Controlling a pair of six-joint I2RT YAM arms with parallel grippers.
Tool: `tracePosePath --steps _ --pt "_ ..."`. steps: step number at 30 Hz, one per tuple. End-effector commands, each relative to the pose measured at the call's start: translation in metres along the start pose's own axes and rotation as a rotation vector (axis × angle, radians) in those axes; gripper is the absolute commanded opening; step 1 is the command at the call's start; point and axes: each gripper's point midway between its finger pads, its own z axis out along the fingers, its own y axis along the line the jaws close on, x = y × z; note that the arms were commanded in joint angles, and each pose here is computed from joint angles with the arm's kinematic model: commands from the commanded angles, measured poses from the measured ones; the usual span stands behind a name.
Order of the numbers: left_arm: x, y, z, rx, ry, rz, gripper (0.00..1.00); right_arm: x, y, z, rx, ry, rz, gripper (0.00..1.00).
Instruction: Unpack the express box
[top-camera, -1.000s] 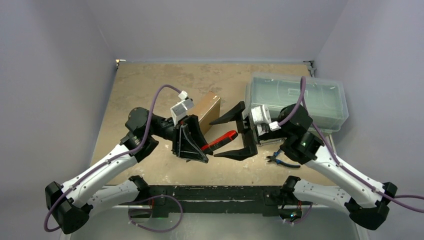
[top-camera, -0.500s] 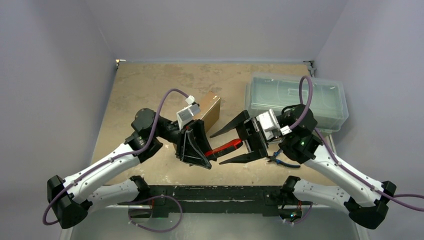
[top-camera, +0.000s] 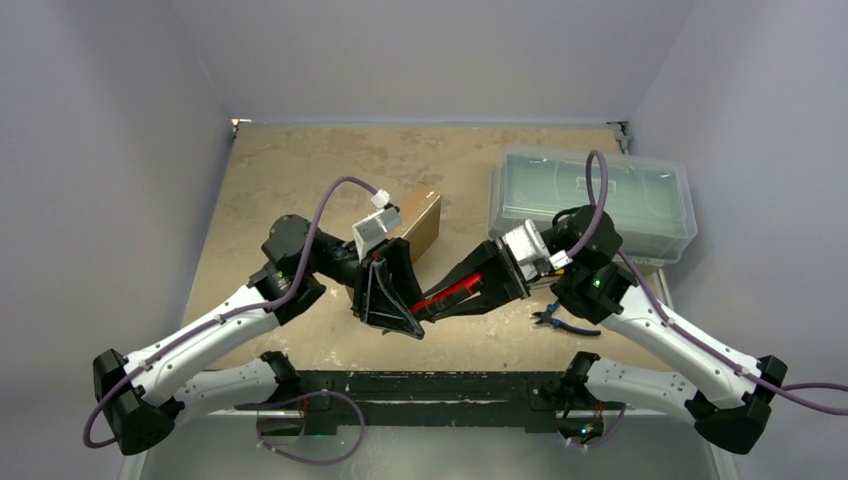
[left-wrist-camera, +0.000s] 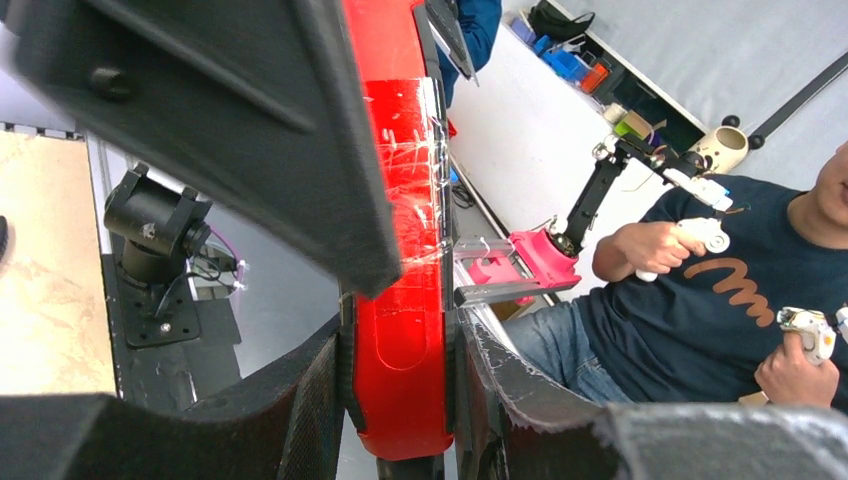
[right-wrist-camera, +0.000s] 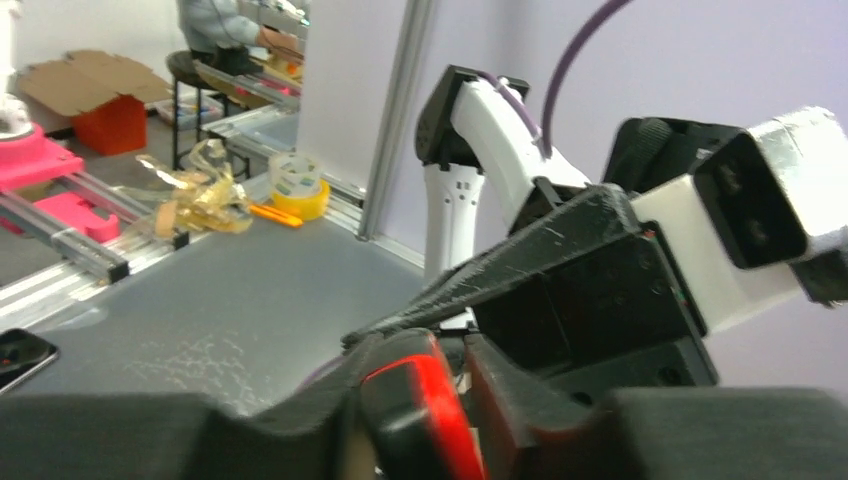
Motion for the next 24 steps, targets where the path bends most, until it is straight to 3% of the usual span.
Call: tracePosePath --steps 1,2,3,6,8,13,17,19,24 --pt "-0.016 -0.009 0.003 0.010 -0.016 0.092 0.00 -0.008 0.007 0.001 -0.053 -0.022 -0.019 0.18" --pt "-0.018 -0.006 0.004 -0.006 -0.020 0.092 0.00 -0.010 0.006 0.001 -0.040 -0.031 -0.016 0.03" --pt "-0.019 0.002 0.004 -0.046 -0.019 0.073 0.01 -0.012 0.004 0.000 -0.011 -0.041 -0.007 0.00" --pt "-0.027 0.038 -0.003 -0.289 0.011 0.062 0.49 -0.017 -0.011 -0.009 0.171 -0.099 0.048 0.00" --pt "-0.031 0.057 -0.019 -0.443 0.036 0.101 0.63 -0.015 -0.028 -0.022 0.349 -0.128 0.099 0.00" --pt "-0.064 0.096 -0.101 -0.875 -0.055 0.091 0.73 0.009 -0.075 -0.080 0.852 -0.093 0.237 0.00" --pt "-0.074 0.137 -0.199 -1.461 -0.177 -0.033 0.74 0.037 -0.092 -0.130 1.178 -0.007 0.336 0.00" --pt "-0.069 0.147 -0.233 -1.653 -0.201 -0.058 0.73 0.053 -0.096 -0.146 1.281 0.043 0.374 0.00" --pt "-0.074 0.171 -0.264 -1.842 -0.278 -0.111 0.75 0.085 -0.103 -0.156 1.423 0.158 0.527 0.00"
